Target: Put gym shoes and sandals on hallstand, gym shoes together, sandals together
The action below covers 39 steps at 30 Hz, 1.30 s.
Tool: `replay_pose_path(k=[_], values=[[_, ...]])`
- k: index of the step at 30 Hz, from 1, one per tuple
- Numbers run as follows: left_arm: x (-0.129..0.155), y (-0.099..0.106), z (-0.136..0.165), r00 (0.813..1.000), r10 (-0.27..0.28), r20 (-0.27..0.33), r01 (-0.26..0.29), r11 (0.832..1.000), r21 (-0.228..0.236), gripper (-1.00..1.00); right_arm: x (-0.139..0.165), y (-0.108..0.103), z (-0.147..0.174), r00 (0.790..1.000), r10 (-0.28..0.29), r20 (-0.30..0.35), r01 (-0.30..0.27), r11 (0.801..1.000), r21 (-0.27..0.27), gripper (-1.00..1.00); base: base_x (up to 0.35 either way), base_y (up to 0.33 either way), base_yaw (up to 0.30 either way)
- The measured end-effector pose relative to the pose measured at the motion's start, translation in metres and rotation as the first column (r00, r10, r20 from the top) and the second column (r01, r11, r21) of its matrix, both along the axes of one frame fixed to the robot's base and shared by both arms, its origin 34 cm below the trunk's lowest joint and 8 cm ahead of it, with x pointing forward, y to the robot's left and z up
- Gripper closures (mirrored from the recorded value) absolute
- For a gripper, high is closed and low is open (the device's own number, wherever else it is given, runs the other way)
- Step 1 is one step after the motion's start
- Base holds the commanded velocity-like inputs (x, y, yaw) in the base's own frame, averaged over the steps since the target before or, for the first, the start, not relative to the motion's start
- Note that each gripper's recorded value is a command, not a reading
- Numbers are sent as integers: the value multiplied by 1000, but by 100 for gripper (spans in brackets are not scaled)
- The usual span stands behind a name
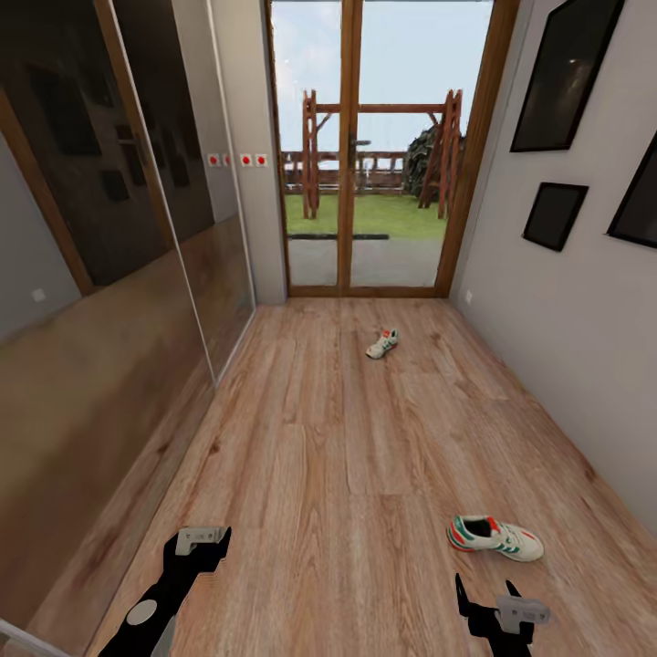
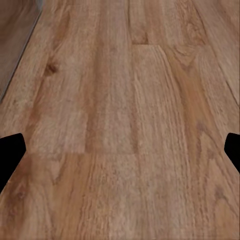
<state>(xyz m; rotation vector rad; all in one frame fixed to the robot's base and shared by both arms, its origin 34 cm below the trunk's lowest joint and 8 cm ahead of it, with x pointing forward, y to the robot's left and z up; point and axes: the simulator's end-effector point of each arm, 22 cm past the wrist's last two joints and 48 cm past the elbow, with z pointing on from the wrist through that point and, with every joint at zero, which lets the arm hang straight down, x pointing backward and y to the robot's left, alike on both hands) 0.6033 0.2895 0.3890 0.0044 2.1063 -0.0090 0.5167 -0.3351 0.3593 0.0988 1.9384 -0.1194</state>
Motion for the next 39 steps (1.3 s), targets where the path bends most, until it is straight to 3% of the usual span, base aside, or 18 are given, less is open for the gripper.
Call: replay_pose_path(k=[18, 39], values=[[0, 0, 0, 1000, 0, 1, 0, 1000, 0, -100, 0, -1, 0, 1000, -1, -1, 1, 1000, -1, -100, 316, 136, -18], [1, 0, 3, 1000, 0, 6, 0, 1000, 0, -100, 1, -1, 2, 1000, -1, 4, 1, 1000, -1, -100, 336, 28, -235]])
